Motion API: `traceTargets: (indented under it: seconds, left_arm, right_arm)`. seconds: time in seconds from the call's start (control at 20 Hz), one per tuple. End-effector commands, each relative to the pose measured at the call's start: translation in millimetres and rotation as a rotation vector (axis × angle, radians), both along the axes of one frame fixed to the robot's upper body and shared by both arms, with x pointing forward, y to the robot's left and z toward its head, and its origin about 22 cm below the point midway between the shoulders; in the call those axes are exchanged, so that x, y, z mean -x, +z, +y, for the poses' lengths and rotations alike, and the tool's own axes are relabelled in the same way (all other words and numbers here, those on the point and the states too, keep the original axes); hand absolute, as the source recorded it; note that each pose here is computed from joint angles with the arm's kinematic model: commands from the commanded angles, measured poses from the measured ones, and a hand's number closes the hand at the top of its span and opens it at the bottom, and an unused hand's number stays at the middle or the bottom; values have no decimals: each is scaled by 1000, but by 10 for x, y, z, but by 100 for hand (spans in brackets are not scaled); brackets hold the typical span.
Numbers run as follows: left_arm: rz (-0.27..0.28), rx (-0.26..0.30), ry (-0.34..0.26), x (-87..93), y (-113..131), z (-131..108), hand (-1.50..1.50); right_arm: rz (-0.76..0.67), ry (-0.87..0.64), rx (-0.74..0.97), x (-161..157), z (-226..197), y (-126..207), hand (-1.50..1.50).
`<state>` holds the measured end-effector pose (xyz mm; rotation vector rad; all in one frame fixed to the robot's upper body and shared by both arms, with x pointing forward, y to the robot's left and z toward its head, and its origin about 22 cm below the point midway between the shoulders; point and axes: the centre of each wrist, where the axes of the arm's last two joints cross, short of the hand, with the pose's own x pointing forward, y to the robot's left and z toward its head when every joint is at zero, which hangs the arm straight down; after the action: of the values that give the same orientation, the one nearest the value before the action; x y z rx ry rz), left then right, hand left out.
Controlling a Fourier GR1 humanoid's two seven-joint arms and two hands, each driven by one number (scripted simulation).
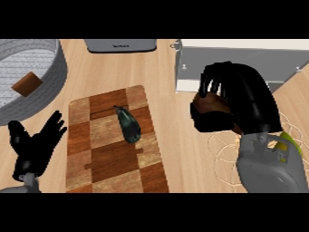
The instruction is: Pick the sweet potato from the placemat and place it in the tiered shelf
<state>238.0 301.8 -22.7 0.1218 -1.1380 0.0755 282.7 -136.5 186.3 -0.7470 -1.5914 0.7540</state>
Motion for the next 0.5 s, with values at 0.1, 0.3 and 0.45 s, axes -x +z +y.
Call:
traceTargets:
  seconds: [0.1,0.3,0.45]
  left_arm:
    - [21,0,-10,-74,7,90,0]
    - [14,5,-47,-34,37,-56,0]
    - [32,4,-40,-21,-49,-79,0]
  right_arm:
    - [-98,-142,-35,501,44,884,150]
    - [-86,-208,-20,493,-99,1160,150]
    - [-106,-230,-99,296,-234,1558,150]
